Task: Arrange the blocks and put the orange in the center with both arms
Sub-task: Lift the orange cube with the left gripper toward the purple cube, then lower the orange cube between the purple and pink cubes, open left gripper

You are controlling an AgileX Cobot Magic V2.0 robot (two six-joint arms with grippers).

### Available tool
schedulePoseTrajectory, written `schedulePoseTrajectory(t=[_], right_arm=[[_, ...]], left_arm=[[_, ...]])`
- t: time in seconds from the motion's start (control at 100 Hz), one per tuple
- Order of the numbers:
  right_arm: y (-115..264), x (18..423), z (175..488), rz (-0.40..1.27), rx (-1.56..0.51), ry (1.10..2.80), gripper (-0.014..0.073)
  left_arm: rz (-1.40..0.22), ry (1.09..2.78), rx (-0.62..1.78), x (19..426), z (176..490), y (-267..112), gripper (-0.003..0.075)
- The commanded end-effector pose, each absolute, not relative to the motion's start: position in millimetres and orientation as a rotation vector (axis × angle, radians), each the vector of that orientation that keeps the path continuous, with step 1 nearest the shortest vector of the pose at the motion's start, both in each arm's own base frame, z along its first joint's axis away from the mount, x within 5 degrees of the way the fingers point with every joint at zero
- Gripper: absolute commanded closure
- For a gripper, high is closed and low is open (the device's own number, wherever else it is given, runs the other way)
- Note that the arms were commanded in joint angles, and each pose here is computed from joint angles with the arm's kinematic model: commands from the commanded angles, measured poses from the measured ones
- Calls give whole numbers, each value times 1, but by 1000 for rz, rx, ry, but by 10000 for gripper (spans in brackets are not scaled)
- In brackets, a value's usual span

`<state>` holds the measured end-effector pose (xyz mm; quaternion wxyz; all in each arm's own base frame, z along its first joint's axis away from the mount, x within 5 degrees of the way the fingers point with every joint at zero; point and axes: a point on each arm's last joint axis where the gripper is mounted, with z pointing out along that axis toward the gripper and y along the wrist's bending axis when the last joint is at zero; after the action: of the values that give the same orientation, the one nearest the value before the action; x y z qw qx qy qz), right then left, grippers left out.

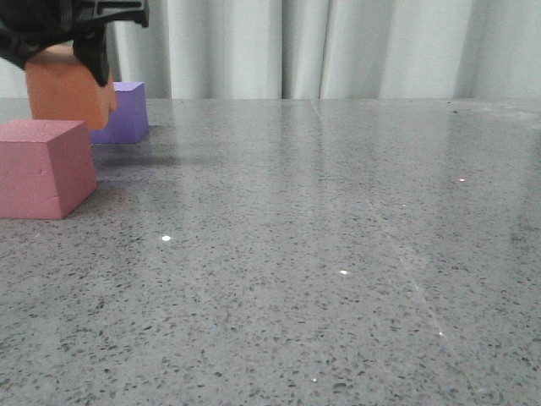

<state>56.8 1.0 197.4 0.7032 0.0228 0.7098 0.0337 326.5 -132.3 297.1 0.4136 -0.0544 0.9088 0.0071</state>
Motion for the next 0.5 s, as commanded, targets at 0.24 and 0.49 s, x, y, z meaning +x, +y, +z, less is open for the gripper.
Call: schedulePoseTrajectory(t=[0.24,0.49], right_arm=[[0,57,208,68,53,1498,663],[0,57,208,68,53,1498,663]], left_arm=[[-144,2205,-102,323,301,-129,647],[-131,2231,-102,324,292,-129,647]])
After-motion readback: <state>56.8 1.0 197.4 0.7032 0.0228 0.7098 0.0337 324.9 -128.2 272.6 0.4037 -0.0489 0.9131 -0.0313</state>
